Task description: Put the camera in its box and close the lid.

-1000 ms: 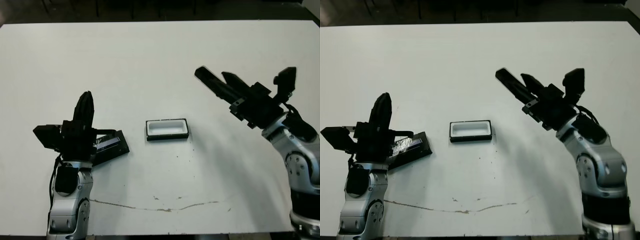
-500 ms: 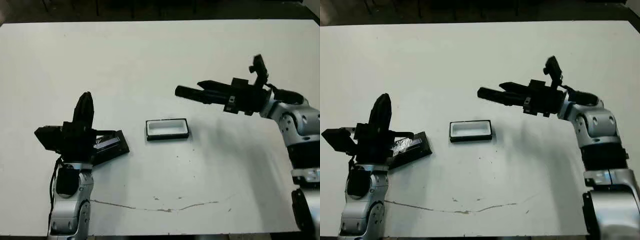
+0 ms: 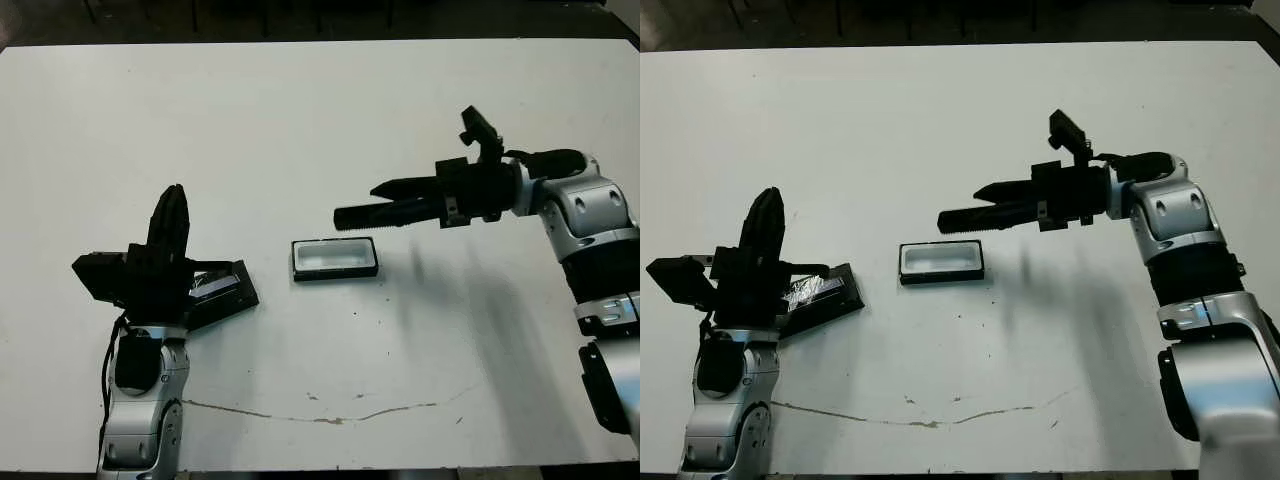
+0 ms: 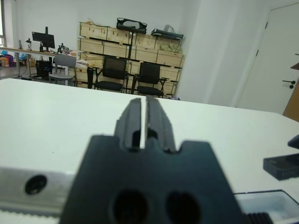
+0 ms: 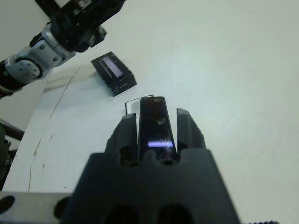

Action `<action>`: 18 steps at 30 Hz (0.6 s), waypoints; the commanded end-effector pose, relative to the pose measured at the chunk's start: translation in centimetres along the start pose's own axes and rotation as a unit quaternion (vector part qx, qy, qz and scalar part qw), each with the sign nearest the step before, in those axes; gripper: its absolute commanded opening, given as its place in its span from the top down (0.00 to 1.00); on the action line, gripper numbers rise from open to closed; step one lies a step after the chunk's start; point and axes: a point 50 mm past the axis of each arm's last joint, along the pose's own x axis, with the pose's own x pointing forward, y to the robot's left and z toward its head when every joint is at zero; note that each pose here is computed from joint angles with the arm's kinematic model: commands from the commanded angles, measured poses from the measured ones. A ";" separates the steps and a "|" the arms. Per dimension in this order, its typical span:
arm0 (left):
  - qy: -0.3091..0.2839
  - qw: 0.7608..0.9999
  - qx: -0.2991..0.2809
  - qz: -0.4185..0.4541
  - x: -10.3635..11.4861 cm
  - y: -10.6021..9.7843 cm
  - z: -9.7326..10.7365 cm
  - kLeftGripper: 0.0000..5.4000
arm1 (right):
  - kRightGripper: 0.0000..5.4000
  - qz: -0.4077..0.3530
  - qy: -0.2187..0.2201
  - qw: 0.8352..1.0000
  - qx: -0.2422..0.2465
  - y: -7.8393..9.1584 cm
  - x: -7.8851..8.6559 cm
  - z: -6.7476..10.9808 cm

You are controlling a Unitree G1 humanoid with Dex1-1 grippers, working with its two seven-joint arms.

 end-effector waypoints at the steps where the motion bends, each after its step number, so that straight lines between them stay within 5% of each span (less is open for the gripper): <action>1: 0.015 1.000 0.004 0.005 -0.3 0.2 -0.5 1.00 | 0.86 0.013 0.018 1.000 -0.011 -0.1 0.5 0.2; 18: 0.015 1.000 0.003 0.004 -0.3 0.1 -0.4 1.00 | 0.86 0.048 0.035 0.998 -0.014 -0.1 2.3 -0.3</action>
